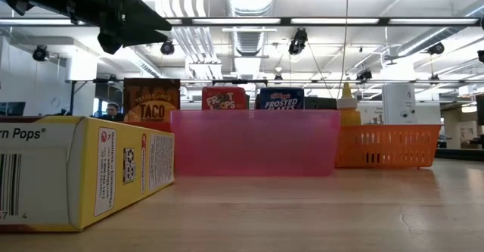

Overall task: Pick & Place Kitchen Items
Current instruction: Put the small brown food coloring bottle into the orange bin

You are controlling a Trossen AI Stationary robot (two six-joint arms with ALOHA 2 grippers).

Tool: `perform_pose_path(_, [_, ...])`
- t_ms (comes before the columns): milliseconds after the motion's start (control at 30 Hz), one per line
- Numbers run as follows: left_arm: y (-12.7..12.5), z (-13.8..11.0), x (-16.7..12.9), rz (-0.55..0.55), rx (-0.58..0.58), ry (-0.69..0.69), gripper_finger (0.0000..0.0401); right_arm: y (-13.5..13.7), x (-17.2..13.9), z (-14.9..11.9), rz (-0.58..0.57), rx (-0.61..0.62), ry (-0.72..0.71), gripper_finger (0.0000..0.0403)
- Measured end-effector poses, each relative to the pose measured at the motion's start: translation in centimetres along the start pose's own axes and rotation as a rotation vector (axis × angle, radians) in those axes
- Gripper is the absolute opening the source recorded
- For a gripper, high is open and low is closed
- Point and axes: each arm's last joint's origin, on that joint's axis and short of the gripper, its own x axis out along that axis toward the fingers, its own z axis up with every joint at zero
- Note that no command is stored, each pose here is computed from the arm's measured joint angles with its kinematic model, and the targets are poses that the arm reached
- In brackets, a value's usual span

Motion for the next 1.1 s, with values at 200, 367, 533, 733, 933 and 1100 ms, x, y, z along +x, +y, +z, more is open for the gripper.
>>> perform_pose_path(200, [0.0,0.0,0.0,-0.001,0.000,0.001,0.0204,0.1,0.6,0.0,-0.038,0.001,-0.015,0.0151])
perform_pose_path(367, [0.0,0.0,0.0,-0.001,0.001,0.001,0.0204,0.3,1.3,-0.1,-0.073,-0.011,-0.031,0.0142])
perform_pose_path(533, [0.0,0.0,0.0,-0.001,0.000,0.001,0.0204,0.8,1.5,-0.3,-0.043,-0.049,-0.008,0.0137])
perform_pose_path(733, [0.0,0.0,0.0,-0.002,0.001,0.001,0.0204,1.0,1.5,-0.4,-0.023,-0.048,0.010,0.0155])
perform_pose_path(933, [0.0,-0.1,0.0,-0.001,0.004,0.006,0.0204,1.0,1.5,-0.5,-0.028,-0.038,0.023,0.0179])
perform_pose_path(1100, [0.0,-0.1,0.0,0.000,0.004,0.006,0.0204,1.0,1.5,-0.5,-0.029,-0.020,0.026,0.0189])
